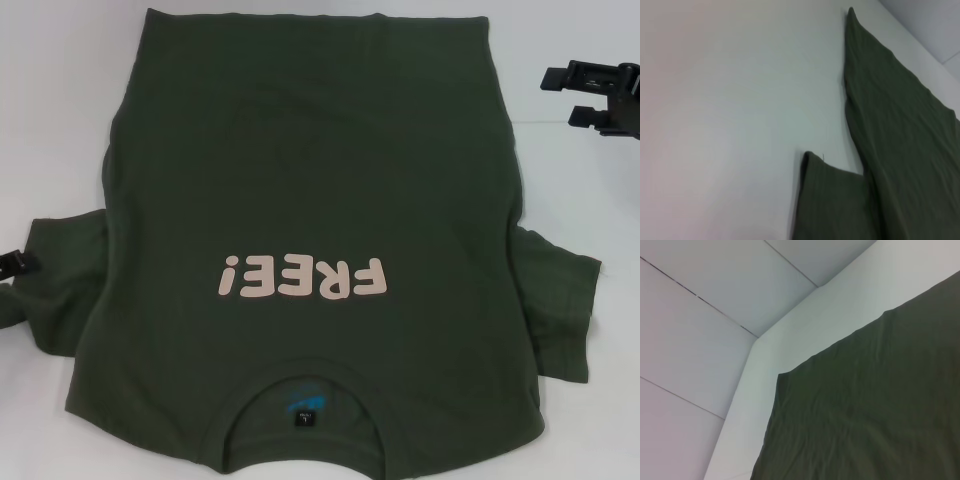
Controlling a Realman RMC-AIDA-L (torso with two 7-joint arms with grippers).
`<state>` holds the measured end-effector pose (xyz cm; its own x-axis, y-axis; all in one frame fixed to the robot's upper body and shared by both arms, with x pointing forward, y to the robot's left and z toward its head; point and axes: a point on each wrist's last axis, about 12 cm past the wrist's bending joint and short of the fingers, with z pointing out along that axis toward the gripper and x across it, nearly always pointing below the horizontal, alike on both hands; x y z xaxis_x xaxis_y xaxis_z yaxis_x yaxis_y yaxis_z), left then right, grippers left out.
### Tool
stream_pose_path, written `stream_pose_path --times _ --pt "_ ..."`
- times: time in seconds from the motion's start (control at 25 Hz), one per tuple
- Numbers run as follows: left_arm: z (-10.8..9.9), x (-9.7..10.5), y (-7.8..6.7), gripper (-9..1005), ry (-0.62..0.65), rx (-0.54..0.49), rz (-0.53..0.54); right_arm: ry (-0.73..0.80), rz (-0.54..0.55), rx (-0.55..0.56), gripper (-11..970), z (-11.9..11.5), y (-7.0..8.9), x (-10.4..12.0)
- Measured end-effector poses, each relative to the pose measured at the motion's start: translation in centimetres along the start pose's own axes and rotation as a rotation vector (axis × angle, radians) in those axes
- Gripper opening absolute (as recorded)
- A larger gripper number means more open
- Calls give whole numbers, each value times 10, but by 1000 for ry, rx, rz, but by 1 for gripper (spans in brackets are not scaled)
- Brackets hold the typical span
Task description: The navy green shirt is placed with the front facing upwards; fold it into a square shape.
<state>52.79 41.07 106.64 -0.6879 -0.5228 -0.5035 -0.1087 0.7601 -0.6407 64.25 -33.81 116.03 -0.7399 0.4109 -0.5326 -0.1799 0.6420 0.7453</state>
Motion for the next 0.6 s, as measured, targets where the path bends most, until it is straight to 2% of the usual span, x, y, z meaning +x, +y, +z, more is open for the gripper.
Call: stream_pose_path --times 0.24,0.56,0.6 --pt "2 2 -2 941 29 -5 16 -8 4 -1 870 -1 0 -1" --pt "3 0 -2 785 45 -25 31 -9 6 -2 865 -2 0 -2" --pt "3 0 -2 739 45 -26 31 -9 6 -2 864 -2 0 -2"
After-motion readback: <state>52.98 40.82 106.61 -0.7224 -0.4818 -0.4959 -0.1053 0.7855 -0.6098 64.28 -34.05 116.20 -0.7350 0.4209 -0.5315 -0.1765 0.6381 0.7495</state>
